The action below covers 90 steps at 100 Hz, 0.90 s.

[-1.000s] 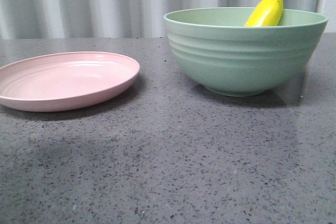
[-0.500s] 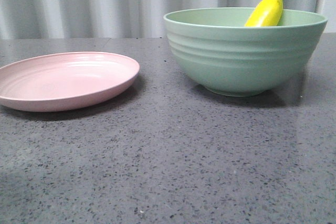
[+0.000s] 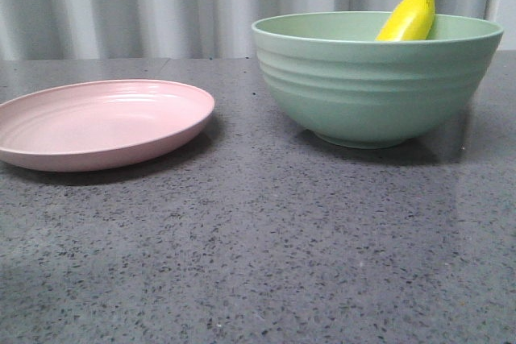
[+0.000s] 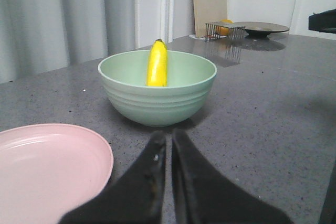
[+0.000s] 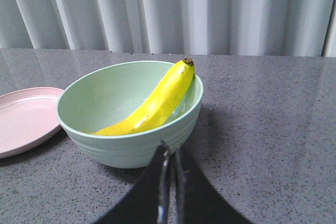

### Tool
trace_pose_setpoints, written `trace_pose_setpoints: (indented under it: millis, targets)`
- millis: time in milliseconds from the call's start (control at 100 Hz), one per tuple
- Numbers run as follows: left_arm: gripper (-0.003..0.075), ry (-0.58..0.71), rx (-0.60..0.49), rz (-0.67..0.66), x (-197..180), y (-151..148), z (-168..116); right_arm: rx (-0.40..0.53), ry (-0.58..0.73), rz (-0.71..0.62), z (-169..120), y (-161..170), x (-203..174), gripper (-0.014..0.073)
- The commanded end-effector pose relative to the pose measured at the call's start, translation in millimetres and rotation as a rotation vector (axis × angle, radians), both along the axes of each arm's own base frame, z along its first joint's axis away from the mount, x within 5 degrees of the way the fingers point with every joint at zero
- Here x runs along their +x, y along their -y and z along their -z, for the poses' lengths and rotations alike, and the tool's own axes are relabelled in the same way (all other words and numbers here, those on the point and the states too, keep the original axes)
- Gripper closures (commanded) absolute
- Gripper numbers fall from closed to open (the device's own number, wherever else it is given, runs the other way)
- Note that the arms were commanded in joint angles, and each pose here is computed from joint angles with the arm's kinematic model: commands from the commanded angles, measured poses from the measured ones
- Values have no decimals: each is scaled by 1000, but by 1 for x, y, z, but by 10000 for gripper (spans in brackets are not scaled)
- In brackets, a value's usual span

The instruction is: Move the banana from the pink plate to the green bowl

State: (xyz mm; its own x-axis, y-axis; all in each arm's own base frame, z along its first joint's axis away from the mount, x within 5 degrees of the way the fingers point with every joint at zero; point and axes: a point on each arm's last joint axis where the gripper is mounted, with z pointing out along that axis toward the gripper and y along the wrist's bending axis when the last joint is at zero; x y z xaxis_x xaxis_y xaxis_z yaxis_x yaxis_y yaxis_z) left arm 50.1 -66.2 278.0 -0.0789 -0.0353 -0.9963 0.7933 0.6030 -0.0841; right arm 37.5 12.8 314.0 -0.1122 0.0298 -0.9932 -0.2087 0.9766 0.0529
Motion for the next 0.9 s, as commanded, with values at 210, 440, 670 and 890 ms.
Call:
trace_pose_setpoints:
  millis: [210,440,670,890]
  targets:
    - [739,40,-68,-216,14,-11,10,1,83,16,-12,1,1,667]
    - [739,58,-68,-510,15,-38,43,1,83,16,-12,1,1,667]
    - [739,121,-24,-783,10,-58,68,1,83,16,-12,1,1,667]
    - [739,-75,75,-877,4,-64,91,1,83,16,-12,1,1,667]
